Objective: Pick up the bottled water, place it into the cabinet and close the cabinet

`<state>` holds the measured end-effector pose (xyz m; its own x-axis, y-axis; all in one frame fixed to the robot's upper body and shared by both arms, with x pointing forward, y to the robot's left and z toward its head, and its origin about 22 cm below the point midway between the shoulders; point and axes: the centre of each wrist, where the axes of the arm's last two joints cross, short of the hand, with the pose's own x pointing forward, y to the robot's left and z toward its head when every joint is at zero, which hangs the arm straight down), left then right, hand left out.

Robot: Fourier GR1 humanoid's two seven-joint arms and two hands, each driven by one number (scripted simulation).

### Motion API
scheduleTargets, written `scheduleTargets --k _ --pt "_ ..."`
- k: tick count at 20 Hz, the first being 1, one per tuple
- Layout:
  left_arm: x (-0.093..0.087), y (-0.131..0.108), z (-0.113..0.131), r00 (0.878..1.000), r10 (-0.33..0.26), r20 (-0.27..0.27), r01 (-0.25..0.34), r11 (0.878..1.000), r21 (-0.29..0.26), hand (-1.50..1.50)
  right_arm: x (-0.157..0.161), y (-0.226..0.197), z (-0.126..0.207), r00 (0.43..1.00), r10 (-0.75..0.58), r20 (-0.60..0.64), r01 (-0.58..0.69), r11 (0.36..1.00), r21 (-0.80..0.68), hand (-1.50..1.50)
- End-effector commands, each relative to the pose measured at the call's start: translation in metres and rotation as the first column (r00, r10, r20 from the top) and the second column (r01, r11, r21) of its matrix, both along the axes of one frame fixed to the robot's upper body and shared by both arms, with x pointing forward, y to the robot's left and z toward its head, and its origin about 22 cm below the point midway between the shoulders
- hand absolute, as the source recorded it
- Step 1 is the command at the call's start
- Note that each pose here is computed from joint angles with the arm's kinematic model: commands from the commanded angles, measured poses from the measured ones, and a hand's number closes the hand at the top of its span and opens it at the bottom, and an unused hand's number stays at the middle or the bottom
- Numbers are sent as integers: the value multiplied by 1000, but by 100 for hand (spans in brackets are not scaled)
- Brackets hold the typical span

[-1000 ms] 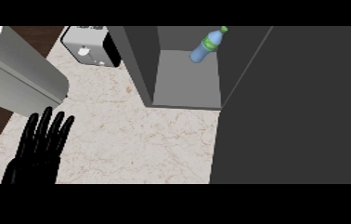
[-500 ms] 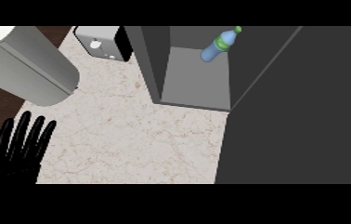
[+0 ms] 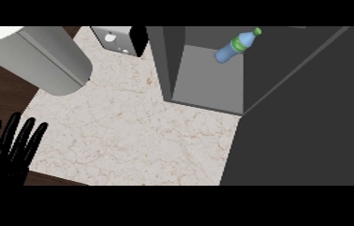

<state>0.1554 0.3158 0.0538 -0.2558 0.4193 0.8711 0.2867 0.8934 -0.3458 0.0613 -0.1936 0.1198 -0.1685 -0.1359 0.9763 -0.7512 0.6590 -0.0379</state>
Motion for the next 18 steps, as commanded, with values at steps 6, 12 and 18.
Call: scheduleTargets --k 6,12,18 --pt "4 9 8 998 -57 0 57 998 23 -150 11 18 17 957 275 94 -259 953 -155 -150" --pt "6 12 10 998 -62 12 62 998 27 -150 24 19 20 939 310 147 -279 939 -201 150" --pt "9 19 11 998 -56 0 56 998 34 -150 33 24 22 926 347 152 -298 914 -274 150"
